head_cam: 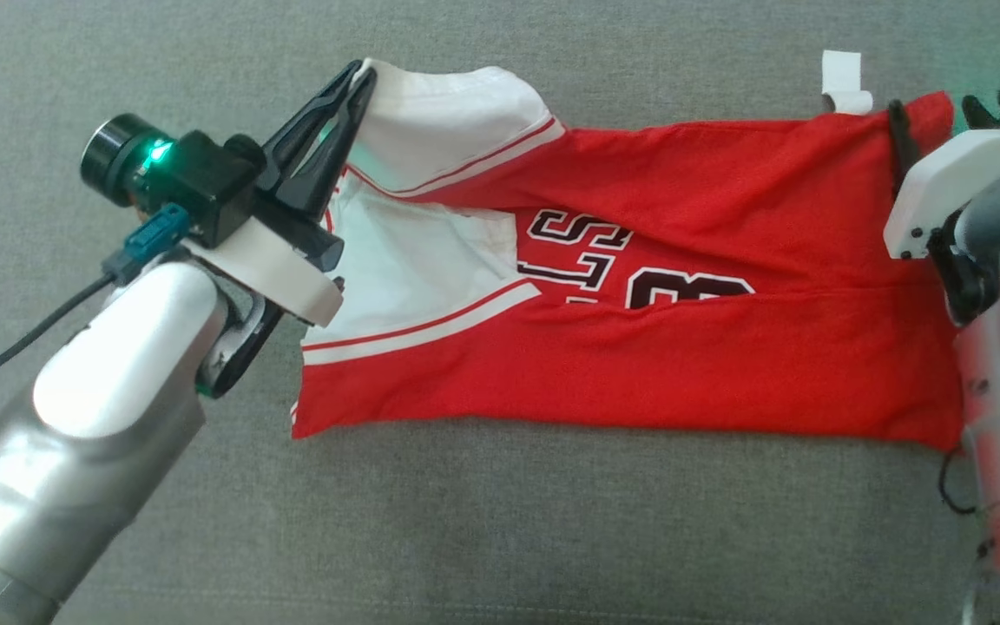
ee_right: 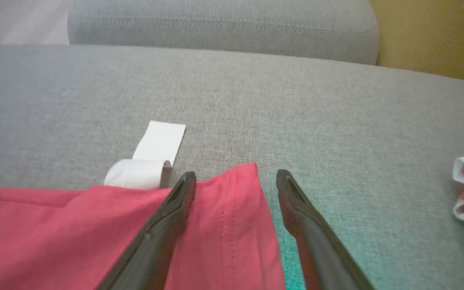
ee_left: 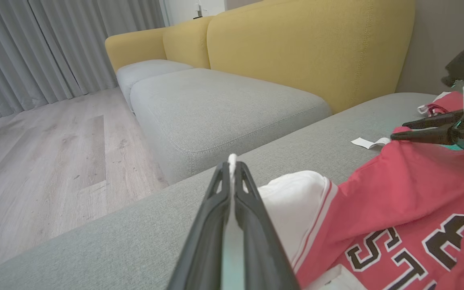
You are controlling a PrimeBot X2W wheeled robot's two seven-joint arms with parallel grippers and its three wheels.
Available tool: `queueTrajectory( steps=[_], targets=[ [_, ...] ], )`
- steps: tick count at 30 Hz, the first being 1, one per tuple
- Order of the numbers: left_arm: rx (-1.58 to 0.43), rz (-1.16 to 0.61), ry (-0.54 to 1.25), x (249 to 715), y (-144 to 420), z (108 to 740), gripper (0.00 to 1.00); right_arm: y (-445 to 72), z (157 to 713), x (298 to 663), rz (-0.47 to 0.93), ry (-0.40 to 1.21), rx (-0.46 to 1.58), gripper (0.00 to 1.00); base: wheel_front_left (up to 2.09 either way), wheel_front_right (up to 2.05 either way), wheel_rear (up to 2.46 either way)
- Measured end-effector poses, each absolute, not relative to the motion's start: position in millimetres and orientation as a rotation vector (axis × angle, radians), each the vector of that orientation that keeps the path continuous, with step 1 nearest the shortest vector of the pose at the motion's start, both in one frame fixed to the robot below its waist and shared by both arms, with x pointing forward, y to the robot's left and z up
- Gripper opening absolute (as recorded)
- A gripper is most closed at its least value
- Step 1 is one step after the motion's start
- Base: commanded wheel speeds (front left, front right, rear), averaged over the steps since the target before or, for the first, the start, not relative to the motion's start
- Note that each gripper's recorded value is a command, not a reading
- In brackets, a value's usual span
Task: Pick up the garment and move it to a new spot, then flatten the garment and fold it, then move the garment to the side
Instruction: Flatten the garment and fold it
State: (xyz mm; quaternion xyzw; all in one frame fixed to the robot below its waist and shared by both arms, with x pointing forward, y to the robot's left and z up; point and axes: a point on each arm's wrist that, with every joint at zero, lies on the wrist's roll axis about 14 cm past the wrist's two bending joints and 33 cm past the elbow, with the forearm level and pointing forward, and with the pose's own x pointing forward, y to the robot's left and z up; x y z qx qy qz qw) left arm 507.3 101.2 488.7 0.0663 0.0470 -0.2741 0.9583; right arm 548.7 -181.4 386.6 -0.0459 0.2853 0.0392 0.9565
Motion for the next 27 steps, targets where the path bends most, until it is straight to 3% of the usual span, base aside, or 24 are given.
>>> queueTrajectory(
  steps=[6, 8, 15, 27],
  targets=[
    [0.129, -0.562, 0.1, 507.6, 98.5, 486.4, 0.0, -184.6, 368.7, 551.1, 0.096, 0.66, -0.163, 1.0, 0.0, 0.0, 0.0],
    [0.13, -0.564, 0.101, 508.0, 98.2, 485.6, 0.0, -185.6, 369.5, 555.2, 0.099, 0.666, -0.174, 0.0, 0.0, 0.0, 0.0],
    [0.153, -0.522, 0.108, 516.8, 106.9, 483.5, 0.0, -192.7, 375.9, 559.5, 0.099, 0.636, -0.183, 0.0, 0.0, 0.0, 0.0],
    [0.206, -0.453, -0.001, 588.1, 114.6, 532.0, 0.0, -195.3, 478.4, 609.7, 0.093, 0.272, -0.045, 0.0, 0.0, 0.0, 0.0]
  ],
)
